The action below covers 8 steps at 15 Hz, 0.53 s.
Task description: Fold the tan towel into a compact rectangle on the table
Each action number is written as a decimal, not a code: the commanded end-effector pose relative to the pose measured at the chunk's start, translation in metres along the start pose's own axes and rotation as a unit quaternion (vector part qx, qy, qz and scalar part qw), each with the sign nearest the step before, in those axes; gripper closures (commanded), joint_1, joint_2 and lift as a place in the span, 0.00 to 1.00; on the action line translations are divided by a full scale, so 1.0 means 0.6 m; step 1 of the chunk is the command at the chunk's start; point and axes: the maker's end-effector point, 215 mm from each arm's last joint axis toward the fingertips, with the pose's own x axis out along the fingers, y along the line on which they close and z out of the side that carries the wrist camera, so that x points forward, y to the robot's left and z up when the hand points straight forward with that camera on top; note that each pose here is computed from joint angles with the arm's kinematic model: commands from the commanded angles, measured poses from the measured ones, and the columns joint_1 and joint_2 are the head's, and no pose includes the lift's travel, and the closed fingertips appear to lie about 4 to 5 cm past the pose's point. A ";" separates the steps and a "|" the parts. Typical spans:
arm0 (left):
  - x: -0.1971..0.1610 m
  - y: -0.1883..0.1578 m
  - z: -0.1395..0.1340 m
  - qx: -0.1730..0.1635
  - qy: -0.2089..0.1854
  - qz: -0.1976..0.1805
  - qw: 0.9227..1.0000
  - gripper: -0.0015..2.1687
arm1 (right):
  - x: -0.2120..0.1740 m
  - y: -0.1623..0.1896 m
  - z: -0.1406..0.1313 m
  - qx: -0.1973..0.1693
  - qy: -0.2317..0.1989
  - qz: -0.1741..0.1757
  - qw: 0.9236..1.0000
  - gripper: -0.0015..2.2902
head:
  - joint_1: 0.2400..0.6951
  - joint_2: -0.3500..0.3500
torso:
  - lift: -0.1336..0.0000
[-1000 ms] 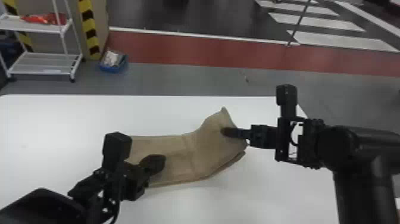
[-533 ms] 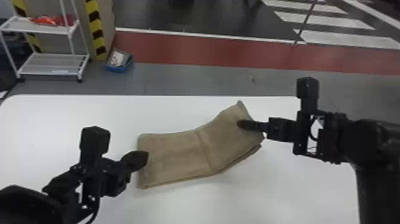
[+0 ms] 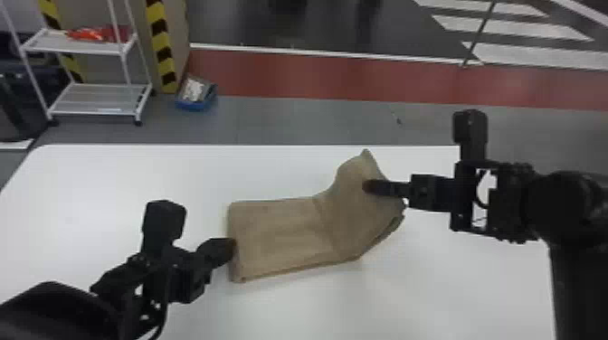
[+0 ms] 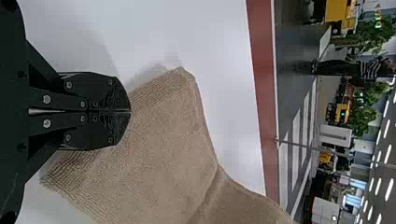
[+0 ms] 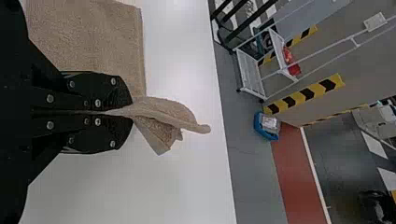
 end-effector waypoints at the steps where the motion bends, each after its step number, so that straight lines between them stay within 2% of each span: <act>1: 0.009 -0.001 -0.009 0.004 0.007 0.002 1.000 0.62 | 0.003 0.018 0.000 -0.003 0.001 0.008 1.000 0.53 | 1.00 0.32 | 0.07; 8: 0.012 -0.016 0.005 0.003 -0.006 -0.005 1.000 0.62 | 0.022 0.078 -0.001 -0.016 0.006 0.036 0.999 0.53 | 1.00 0.35 | 0.07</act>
